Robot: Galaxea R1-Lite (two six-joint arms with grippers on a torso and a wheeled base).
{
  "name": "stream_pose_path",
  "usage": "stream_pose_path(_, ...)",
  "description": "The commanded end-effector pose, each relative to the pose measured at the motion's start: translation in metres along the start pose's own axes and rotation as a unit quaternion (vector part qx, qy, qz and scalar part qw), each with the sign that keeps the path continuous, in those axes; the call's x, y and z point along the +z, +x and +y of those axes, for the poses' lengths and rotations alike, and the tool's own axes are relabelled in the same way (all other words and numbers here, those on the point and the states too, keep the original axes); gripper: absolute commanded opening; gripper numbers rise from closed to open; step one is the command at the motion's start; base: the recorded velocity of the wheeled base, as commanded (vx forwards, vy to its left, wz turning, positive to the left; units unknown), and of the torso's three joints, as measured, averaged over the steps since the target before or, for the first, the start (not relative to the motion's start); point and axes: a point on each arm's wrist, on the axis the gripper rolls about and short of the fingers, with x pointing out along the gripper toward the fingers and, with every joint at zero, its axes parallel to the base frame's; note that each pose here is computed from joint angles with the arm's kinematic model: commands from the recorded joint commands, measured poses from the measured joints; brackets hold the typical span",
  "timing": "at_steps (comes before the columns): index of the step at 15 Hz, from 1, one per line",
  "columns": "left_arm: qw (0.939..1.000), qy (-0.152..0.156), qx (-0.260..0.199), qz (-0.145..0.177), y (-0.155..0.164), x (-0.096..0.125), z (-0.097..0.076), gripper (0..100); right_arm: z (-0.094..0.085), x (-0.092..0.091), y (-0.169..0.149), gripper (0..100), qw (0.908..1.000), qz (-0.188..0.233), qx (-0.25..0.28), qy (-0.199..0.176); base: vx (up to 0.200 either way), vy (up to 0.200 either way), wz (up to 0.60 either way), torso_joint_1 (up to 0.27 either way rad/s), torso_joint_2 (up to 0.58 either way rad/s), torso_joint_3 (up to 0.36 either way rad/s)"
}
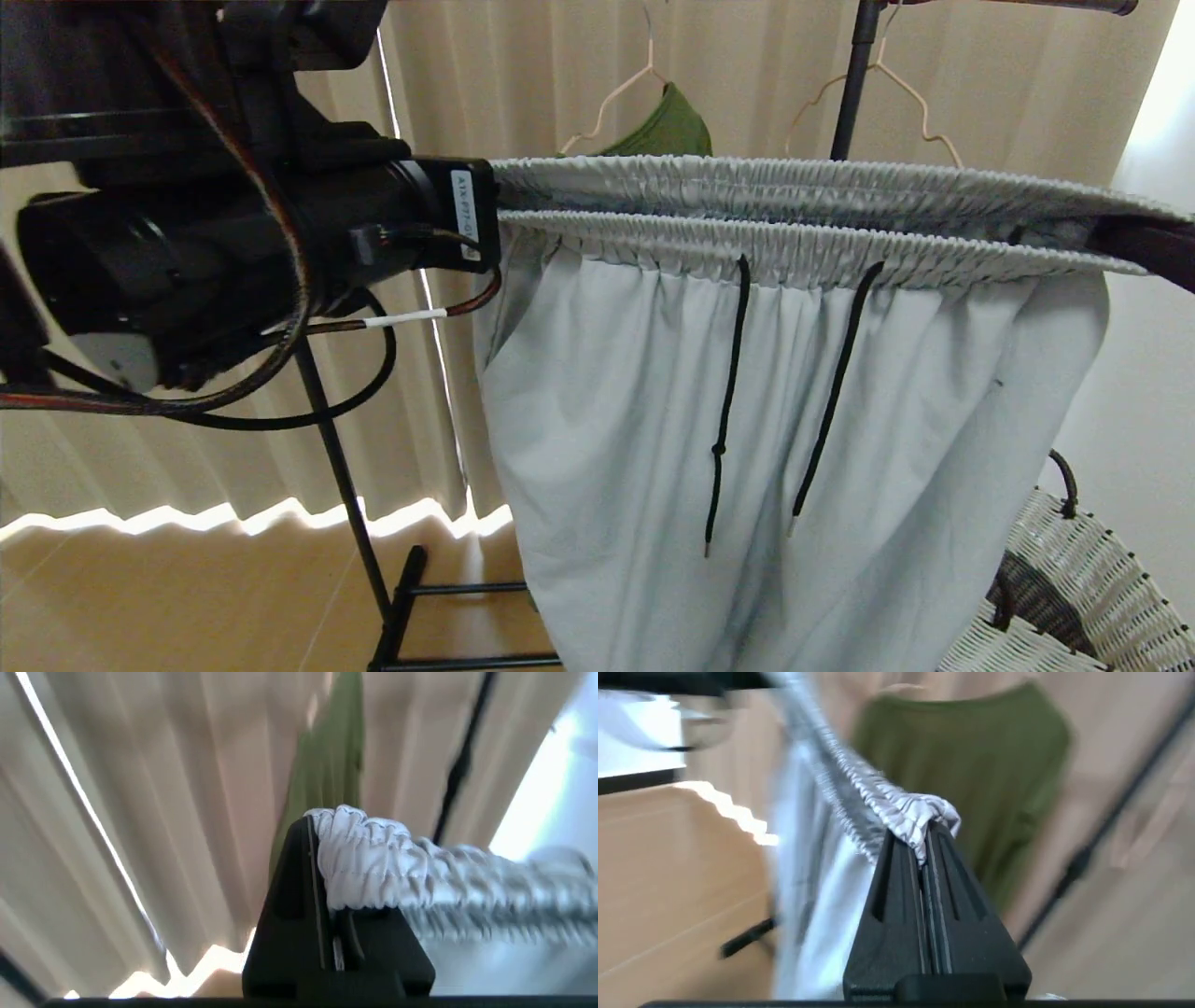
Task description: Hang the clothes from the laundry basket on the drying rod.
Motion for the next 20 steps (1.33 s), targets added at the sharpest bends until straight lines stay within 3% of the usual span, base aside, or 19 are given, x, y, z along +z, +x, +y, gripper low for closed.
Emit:
stream_pose_path(1,0.9985,0.000,-0.055,-0.002,-0.043,0.010,0.012,0,-0.015,-0.007,0.035,0,0.9994,0.014,-0.033,0.001,0.000,0.000,0.00,0.000,0.00,0.000)
stream_pose_path(7,0.9879,0.022,-0.153,0.004,-0.083,0.004,0.022,0,-0.029,-0.009,0.093,0,0.9986,-0.030,-0.042,0.015,0.000,0.000,0.00,0.000,0.00,0.000)
stream_pose_path(10,0.9730,0.061,-0.222,-0.010,-0.107,-0.007,0.027,0,-0.033,-0.013,0.113,0,0.9981,-0.039,-0.043,0.023,0.000,0.000,0.00,0.000,0.00,0.000)
stream_pose_path(12,0.9678,0.073,-0.240,-0.016,-0.114,-0.010,0.028,0,-0.033,-0.015,0.116,0,0.9982,-0.036,-0.042,0.024,0.000,0.000,0.00,0.000,0.00,0.000)
stream_pose_path(18,0.9708,0.072,-0.226,-0.037,-0.107,-0.006,0.027,0,-0.032,-0.006,0.104,0,0.9974,-0.052,-0.046,0.021,0.000,0.000,0.00,0.000,0.00,0.000)
stream_pose_path(20,0.9821,0.067,-0.171,-0.042,-0.091,0.003,0.024,0,-0.030,0.004,0.090,0,0.9964,-0.069,-0.047,0.017,0.000,0.000,0.00,0.000,0.00,0.000)
